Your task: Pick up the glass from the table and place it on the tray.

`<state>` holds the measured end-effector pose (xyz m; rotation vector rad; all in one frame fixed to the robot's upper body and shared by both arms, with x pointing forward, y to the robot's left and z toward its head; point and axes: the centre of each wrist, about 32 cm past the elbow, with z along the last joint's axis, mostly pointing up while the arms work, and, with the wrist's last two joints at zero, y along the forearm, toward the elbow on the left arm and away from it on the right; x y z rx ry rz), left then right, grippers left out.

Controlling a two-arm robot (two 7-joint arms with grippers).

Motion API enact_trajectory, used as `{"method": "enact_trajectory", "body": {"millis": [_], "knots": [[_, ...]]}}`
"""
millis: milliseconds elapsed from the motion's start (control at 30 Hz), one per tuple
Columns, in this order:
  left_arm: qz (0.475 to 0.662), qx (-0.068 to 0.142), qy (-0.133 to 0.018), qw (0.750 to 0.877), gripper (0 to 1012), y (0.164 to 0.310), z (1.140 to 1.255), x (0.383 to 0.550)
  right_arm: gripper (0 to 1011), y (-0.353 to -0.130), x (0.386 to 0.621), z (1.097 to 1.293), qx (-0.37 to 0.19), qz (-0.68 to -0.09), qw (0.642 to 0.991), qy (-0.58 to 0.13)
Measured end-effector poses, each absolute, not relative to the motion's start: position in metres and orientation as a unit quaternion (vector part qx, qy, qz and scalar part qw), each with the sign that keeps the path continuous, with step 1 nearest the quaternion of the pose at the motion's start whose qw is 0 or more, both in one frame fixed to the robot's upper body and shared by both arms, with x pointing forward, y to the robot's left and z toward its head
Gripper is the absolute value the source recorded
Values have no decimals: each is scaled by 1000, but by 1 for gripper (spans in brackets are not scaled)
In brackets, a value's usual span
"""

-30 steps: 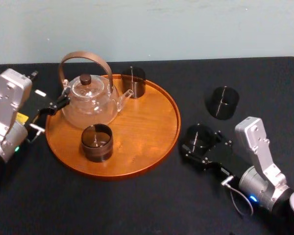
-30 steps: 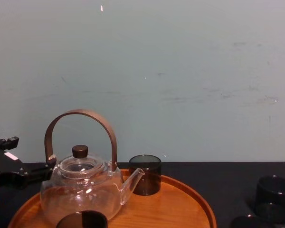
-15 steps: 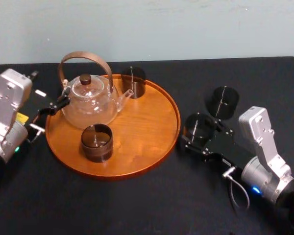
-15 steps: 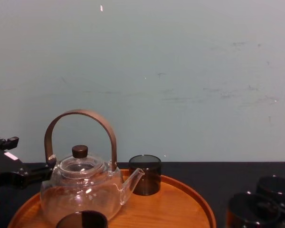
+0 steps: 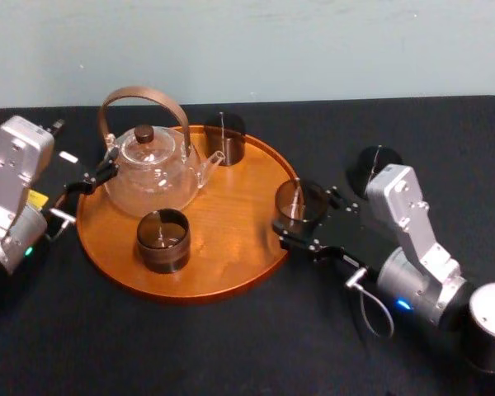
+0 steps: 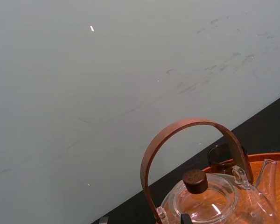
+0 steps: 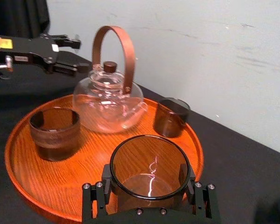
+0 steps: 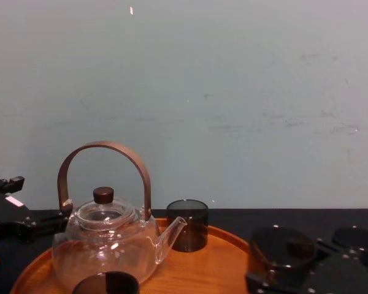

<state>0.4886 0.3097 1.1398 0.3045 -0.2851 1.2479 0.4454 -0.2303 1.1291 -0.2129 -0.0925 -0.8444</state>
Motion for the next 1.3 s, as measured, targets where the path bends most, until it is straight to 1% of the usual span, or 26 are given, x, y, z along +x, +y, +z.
{"method": "enact_trajectory", "body": {"millis": [133, 467, 933, 1300], "knots": [[580, 141, -132, 791, 1001, 310, 1140, 489, 907, -220, 452, 1129, -102, -393, 912, -48], [580, 141, -133, 791, 1001, 310, 1140, 489, 907, -204, 467, 1124, -100, -369, 923, -50], [580, 141, -132, 791, 1001, 310, 1140, 489, 907, -189, 481, 1112, -99, -344, 933, -44], [580, 141, -133, 791, 1001, 310, 1140, 489, 906, -184, 486, 1104, -103, -332, 937, -36]]}}
